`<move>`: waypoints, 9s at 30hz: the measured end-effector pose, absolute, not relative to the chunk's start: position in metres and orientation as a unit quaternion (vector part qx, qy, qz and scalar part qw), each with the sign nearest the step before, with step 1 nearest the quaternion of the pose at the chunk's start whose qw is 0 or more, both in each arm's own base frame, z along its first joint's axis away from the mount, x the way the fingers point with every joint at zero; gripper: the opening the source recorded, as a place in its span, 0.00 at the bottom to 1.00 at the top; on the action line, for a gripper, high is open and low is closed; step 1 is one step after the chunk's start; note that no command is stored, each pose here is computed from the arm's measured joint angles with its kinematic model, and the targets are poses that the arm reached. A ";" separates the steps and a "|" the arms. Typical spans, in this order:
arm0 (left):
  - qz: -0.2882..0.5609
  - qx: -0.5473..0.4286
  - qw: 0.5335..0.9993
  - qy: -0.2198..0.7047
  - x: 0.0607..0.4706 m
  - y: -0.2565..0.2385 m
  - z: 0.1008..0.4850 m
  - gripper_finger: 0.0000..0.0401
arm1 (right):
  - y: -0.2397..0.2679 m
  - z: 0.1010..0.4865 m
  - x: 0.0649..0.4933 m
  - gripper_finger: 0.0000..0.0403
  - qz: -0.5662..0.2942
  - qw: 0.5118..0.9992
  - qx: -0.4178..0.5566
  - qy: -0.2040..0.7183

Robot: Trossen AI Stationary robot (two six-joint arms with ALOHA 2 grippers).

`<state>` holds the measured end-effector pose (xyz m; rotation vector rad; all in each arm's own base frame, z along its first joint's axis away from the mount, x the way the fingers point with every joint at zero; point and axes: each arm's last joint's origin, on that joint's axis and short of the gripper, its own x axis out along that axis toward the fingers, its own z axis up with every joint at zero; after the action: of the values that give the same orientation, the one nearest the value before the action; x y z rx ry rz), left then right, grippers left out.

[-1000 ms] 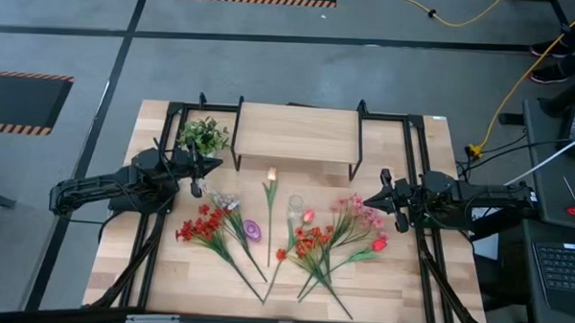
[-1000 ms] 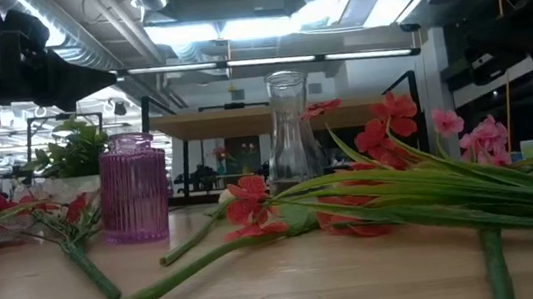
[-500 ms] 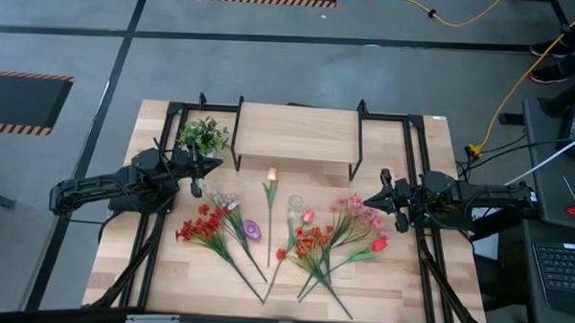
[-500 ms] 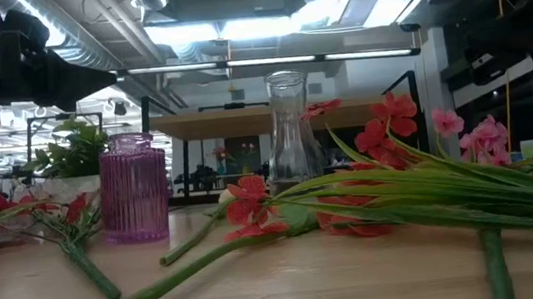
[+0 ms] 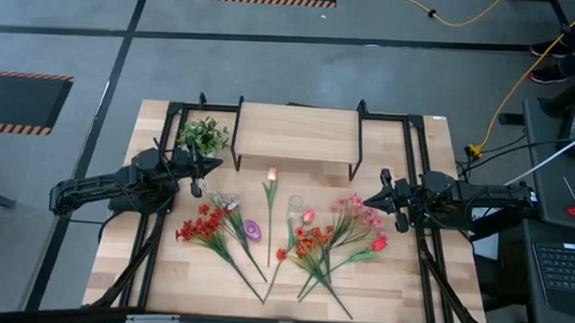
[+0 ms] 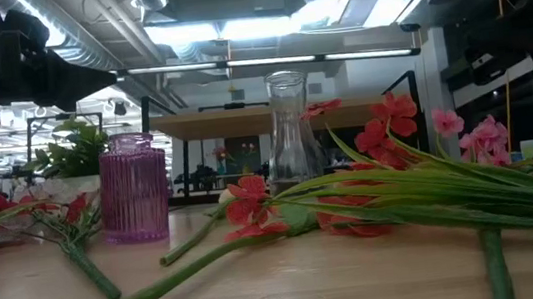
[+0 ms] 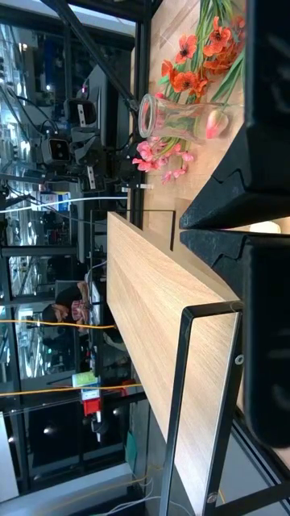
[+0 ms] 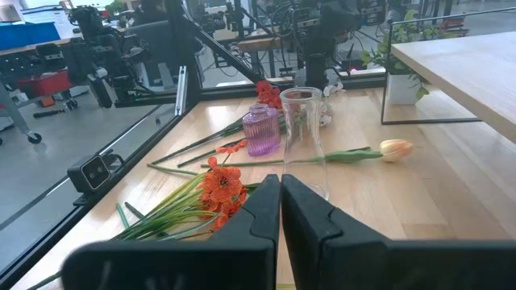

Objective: Pick and place flowers into a vace then onto a shelf

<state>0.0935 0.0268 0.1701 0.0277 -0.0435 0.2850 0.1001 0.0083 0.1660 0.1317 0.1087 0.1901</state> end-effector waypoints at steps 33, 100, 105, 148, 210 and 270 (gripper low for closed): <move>0.142 0.014 0.990 -0.022 0.093 0.027 0.170 0.02 | 0.008 0.166 0.100 0.05 0.095 0.992 0.066 0.054; 0.069 0.052 0.996 -0.024 0.094 0.023 0.171 0.01 | 0.006 0.172 0.101 0.05 0.061 0.998 -0.004 0.019; 0.068 0.051 0.996 -0.023 0.094 0.023 0.171 0.00 | 0.006 0.171 0.101 0.05 0.061 0.998 -0.004 0.020; -0.028 -0.034 0.997 -0.057 0.128 0.016 0.217 0.01 | 0.005 0.233 0.146 0.01 0.013 0.999 0.033 0.025; 0.068 0.028 0.992 0.098 0.170 -0.024 0.219 0.01 | 0.208 0.274 0.224 0.00 -0.037 0.890 0.158 0.427; 0.068 0.029 0.992 0.099 0.170 -0.024 0.219 0.01 | 0.286 0.252 0.275 0.02 -0.113 0.823 0.172 0.530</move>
<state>0.1702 -0.0239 0.2189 0.0572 0.1991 0.1365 0.2755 0.2861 0.2516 0.3662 1.1268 -0.2402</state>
